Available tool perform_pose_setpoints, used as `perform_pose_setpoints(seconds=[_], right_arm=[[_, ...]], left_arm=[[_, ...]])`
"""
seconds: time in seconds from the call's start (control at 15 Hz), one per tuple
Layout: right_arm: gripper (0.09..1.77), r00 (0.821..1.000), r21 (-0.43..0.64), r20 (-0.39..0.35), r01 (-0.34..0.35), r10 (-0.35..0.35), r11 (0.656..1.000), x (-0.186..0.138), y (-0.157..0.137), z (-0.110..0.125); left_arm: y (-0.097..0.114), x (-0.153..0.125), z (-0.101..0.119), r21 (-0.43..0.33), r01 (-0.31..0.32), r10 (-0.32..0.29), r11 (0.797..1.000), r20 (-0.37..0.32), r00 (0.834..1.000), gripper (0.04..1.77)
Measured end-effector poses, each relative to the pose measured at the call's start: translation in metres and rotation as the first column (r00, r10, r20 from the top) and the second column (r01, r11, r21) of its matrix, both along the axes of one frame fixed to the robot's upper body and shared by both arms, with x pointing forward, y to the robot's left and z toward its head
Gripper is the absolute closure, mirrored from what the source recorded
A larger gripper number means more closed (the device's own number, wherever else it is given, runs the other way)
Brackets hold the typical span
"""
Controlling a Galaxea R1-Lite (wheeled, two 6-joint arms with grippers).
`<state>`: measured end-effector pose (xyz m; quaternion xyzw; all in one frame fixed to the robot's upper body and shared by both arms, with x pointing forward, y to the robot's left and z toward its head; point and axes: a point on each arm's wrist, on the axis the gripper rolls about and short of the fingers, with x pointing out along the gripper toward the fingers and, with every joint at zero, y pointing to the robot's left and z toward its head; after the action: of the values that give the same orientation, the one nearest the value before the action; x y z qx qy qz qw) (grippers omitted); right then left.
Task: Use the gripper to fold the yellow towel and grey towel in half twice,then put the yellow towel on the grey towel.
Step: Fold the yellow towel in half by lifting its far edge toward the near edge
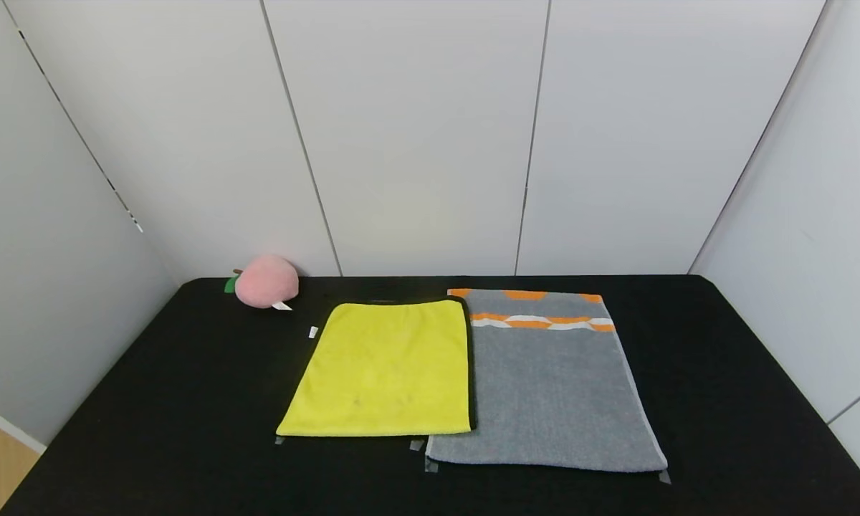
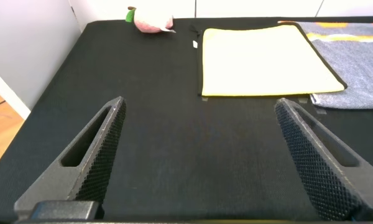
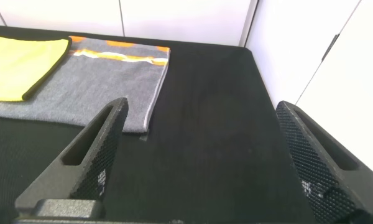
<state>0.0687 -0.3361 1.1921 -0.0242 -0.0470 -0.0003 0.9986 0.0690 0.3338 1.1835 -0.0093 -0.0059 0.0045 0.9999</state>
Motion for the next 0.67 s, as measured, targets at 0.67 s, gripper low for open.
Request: perform_pose_setpoints(seconds=[0.67], right_arm=[[0.15, 0.999, 0.006, -0.054, -0.008, 0.008, 1.0, -0.0009, 0.0, -0.0017]], left_arm=[[-0.0001, -0.0014, 0.0016, 0.016, 0.004, -0.004, 1.0, -0.017, 1.0, 0.09]])
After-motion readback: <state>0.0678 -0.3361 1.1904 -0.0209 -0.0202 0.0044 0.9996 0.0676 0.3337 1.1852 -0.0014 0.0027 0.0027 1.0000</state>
